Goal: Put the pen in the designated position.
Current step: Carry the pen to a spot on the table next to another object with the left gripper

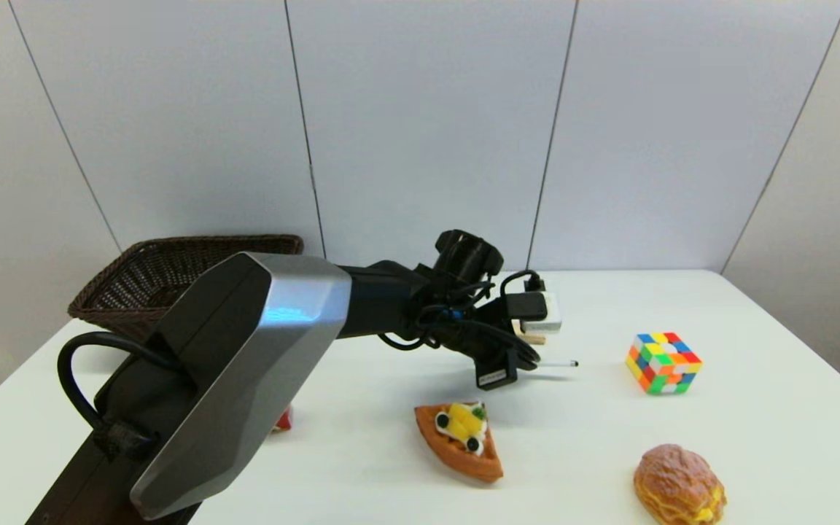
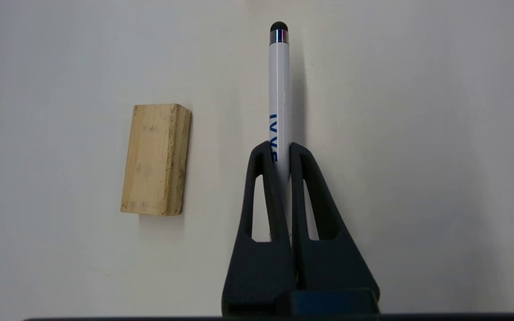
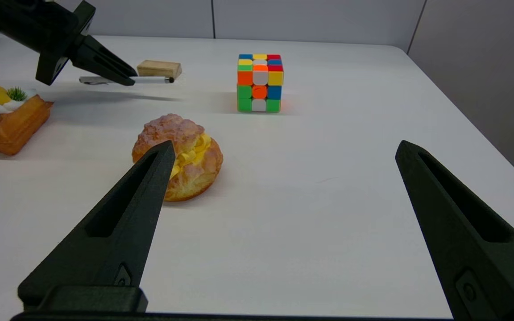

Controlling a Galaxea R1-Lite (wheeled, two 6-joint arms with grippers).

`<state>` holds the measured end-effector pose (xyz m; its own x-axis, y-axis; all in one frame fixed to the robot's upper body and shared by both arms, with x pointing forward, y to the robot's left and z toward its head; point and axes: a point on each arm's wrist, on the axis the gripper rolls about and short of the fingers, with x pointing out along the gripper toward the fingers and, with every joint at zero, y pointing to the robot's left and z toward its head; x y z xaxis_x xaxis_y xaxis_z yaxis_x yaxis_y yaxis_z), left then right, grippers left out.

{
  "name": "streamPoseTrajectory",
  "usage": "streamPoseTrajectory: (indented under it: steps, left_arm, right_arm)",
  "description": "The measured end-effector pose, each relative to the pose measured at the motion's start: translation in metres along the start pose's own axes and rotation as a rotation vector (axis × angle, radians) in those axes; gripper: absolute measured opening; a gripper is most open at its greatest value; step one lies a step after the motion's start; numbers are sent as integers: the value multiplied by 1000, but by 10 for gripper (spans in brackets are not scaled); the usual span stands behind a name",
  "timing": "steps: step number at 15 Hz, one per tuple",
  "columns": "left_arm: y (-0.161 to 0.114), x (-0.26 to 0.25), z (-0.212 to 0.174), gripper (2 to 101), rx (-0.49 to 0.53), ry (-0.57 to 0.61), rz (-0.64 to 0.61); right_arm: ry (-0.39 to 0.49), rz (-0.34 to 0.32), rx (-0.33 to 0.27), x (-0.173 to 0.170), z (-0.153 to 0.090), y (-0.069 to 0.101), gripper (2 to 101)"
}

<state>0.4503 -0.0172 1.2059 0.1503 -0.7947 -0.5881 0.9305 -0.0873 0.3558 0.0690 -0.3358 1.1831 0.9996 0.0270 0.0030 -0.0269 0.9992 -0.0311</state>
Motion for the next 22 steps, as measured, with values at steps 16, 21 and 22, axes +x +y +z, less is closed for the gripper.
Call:
streamPoseTrajectory:
  steps: [16, 21, 22]
  left_arm:
    - [7, 10, -11, 43, 46, -15, 64]
    - [9, 8, -13, 268, 47, -11, 67]
    - [9, 8, -13, 357, 47, -11, 68]
  right_arm:
    - [0, 0, 0, 0, 0, 0, 980]
    - [0, 0, 0, 0, 0, 0, 980]
    - [0, 0, 0, 0, 0, 0, 980]
